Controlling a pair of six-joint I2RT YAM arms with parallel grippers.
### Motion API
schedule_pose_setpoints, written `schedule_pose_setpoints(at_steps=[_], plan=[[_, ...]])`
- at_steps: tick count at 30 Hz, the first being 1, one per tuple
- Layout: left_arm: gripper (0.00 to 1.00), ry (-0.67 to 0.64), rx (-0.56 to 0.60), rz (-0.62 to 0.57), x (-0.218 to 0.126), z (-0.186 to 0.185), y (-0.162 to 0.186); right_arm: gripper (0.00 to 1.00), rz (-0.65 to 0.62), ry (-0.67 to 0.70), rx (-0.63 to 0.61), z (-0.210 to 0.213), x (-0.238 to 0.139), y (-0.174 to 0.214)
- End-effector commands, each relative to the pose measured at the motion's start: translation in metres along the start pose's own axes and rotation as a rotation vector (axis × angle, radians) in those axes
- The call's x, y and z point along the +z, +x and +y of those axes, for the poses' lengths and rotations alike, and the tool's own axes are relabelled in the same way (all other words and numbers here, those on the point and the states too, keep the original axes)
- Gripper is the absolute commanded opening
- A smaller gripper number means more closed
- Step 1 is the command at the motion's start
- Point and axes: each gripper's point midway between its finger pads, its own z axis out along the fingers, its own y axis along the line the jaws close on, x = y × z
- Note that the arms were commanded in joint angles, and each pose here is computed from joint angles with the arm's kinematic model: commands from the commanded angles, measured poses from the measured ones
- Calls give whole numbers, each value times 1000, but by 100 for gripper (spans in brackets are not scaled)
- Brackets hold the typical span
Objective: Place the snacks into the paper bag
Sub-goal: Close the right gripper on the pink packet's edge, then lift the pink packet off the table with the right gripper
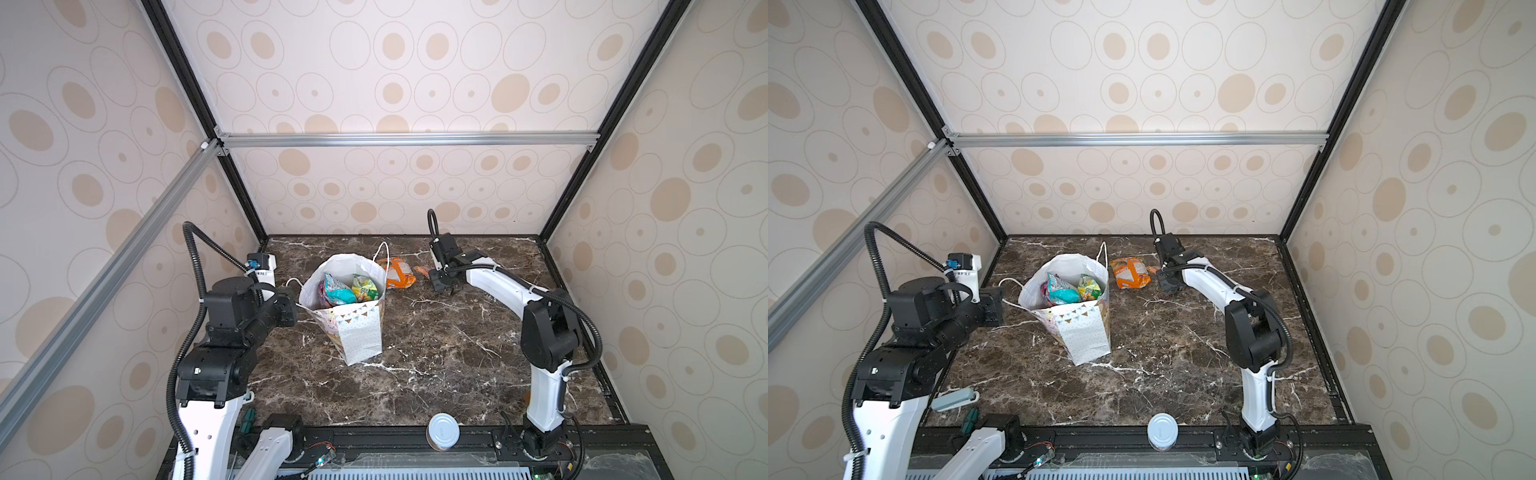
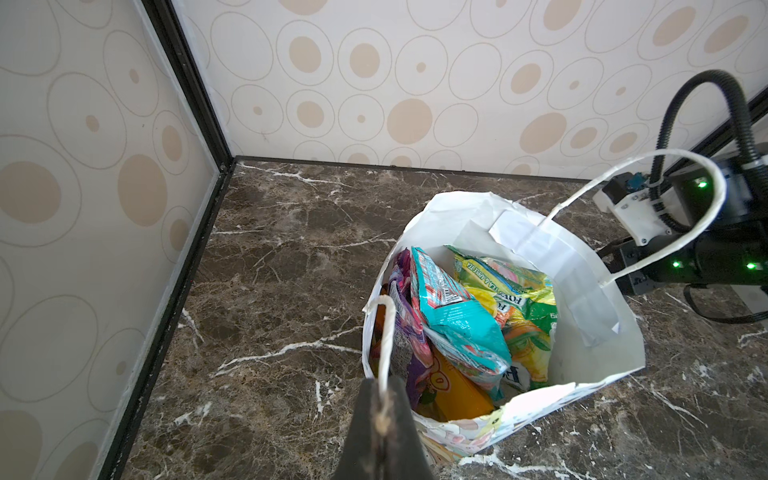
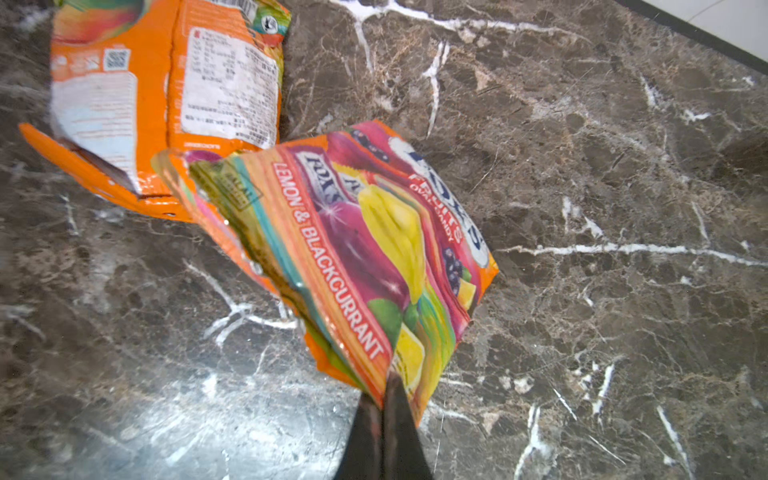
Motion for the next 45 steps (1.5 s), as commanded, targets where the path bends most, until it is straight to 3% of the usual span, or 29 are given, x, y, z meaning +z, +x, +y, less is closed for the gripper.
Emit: schedule_pose_setpoints(at_steps=[1,45], plan=[[0,3,12,-96,-10,-1,-20,0,-27,-42,47,-2,-22,-3],[0,3,22,-101,-14,-2,-23,0,-217,-168,193,-9,-114,-3]])
